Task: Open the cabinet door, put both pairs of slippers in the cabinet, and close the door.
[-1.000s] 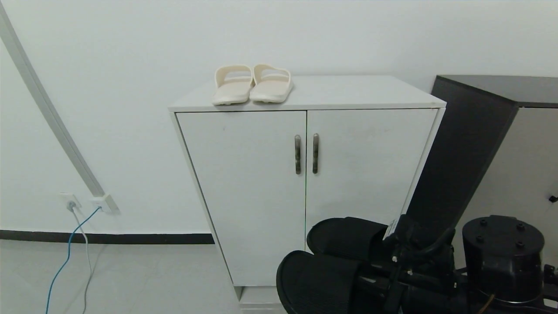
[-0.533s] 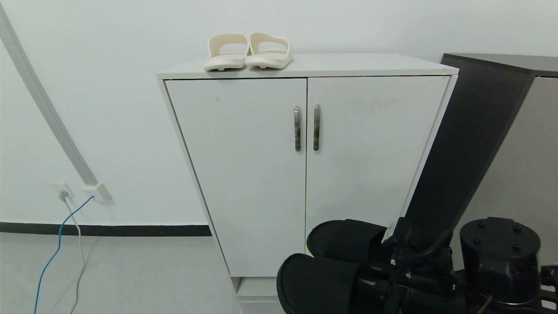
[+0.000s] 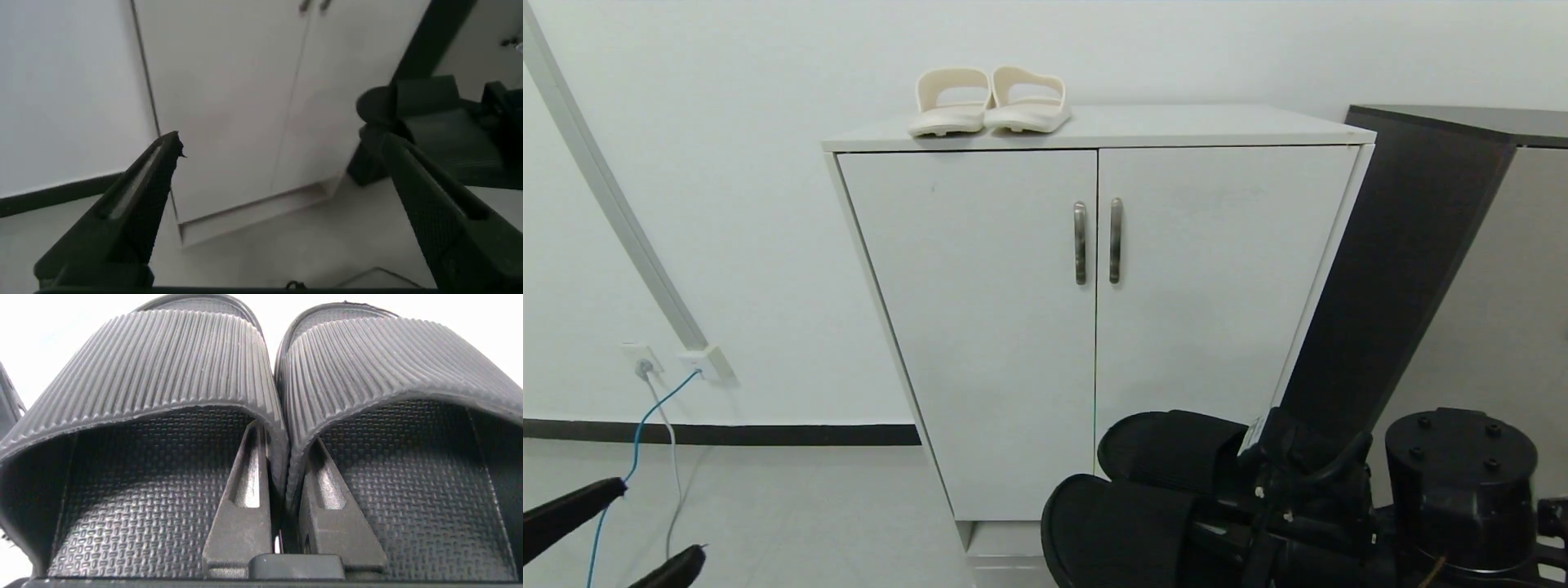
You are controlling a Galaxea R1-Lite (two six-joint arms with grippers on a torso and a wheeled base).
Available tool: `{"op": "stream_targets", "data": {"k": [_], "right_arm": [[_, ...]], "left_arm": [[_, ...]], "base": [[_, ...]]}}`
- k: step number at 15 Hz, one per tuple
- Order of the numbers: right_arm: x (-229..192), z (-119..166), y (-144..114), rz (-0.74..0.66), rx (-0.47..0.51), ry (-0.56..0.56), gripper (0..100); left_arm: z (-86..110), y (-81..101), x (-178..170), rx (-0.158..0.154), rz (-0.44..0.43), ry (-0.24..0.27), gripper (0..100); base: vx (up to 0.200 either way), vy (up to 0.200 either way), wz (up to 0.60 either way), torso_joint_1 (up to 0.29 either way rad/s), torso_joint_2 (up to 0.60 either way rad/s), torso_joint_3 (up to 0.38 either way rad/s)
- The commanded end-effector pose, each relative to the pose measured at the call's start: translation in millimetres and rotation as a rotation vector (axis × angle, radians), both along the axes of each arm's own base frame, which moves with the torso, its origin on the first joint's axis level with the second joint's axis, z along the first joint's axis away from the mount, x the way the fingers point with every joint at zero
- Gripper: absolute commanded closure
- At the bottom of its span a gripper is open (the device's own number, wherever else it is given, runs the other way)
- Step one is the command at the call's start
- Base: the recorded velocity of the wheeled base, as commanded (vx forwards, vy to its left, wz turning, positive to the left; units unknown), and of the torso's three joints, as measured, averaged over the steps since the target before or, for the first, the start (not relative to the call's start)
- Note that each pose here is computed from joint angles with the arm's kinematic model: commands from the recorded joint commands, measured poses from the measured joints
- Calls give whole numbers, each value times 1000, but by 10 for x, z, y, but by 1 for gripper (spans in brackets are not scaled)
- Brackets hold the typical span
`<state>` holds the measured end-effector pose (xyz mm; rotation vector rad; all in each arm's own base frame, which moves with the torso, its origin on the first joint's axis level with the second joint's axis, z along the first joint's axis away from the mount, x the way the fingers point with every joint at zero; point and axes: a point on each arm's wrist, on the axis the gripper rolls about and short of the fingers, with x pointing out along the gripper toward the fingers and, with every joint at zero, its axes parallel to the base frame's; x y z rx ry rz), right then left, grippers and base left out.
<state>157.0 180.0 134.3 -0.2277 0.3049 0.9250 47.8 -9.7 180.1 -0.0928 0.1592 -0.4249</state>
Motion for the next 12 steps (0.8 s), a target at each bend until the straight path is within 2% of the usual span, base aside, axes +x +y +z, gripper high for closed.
{"op": "stream_targets", "data": {"k": [1,3,4,7,10,11,12], "right_arm": [[7,-11,8,1,-1,-1,100],[11,-28,13,2,-5,3,100],[10,-35,18,4,-7,5,100],[5,-46,13,5,-10,9,100],[-5,-57,23,11,-14,12,100],[-5,-57,23,11,-14,12,100],[-5,-57,23,11,-14,12,100]], "left_arm": [[69,-36,428,-3,-55,98,0],[93,-74,594,-2,-84,85,0],[131,-168,759,-2,-147,52,0],[244,-335,1041,-7,-226,28,0],[354,-547,1191,-18,-323,24,0],[374,-603,1208,-10,-352,14,0],[403,-668,1188,-4,-395,-18,0]], "base": [[0,0,0,2,159,100],[0,0,0,0,76,44],[0,0,0,0,0,0],[0,0,0,0,0,0],[0,0,0,0,0,0],[0,0,0,0,0,0],[0,0,0,0,0,0]]}}
